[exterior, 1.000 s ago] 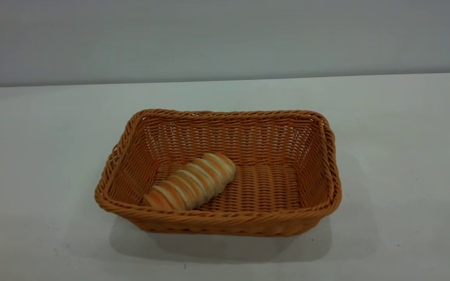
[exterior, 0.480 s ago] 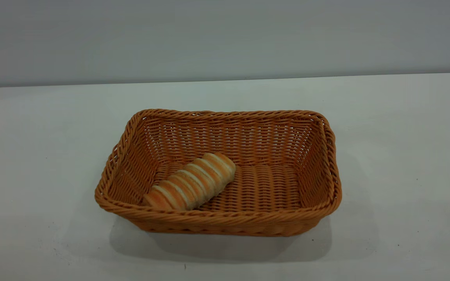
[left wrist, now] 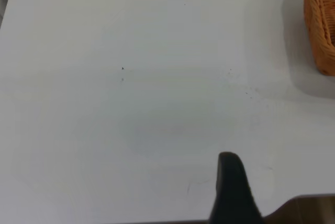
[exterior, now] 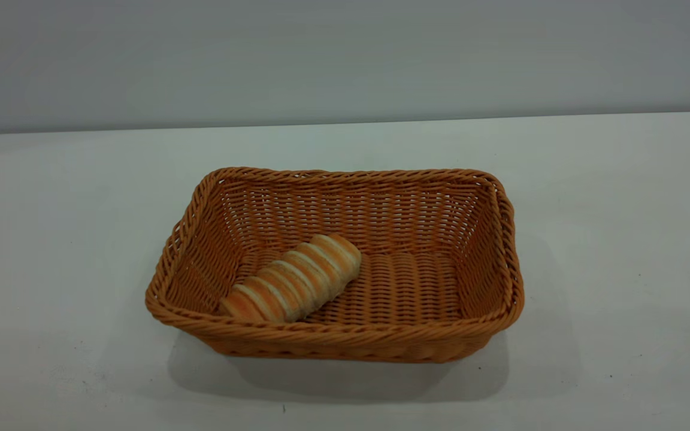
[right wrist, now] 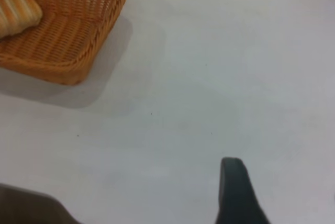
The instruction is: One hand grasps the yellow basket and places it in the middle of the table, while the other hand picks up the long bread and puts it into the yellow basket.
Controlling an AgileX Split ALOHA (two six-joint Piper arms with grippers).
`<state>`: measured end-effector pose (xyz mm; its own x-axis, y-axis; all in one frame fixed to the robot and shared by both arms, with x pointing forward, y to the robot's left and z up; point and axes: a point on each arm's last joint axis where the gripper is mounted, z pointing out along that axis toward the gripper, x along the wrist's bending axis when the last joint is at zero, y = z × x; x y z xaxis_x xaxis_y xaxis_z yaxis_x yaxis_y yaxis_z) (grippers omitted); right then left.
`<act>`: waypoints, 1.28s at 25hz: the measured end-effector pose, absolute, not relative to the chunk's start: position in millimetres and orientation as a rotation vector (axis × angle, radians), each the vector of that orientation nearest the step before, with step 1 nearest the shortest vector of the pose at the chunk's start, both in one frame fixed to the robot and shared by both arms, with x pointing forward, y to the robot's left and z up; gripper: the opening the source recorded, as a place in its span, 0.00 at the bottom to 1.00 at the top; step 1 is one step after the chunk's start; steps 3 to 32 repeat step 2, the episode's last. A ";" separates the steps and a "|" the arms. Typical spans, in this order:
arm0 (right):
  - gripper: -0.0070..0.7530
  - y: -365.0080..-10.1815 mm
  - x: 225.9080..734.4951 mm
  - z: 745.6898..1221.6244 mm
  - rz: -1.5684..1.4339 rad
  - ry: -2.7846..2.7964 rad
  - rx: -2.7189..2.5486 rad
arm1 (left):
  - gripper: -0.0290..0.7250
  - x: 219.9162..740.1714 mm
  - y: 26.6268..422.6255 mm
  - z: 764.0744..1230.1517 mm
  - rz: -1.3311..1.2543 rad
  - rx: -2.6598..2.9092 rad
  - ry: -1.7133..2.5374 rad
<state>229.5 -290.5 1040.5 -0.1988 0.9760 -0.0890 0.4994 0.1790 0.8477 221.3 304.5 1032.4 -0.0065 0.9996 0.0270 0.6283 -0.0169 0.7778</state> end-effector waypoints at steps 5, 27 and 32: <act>0.64 -290.5 229.5 1040.5 0.918 1.796 1.394 | 0.75 221.3 304.5 1032.4 0.837 1.703 1.692; 0.64 -290.5 229.5 1040.5 0.918 1.796 1.394 | 0.75 221.3 304.5 1032.4 0.837 1.703 1.692; 0.64 -290.5 229.5 1040.5 0.918 1.796 1.394 | 0.75 221.3 304.5 1032.4 0.837 1.703 1.692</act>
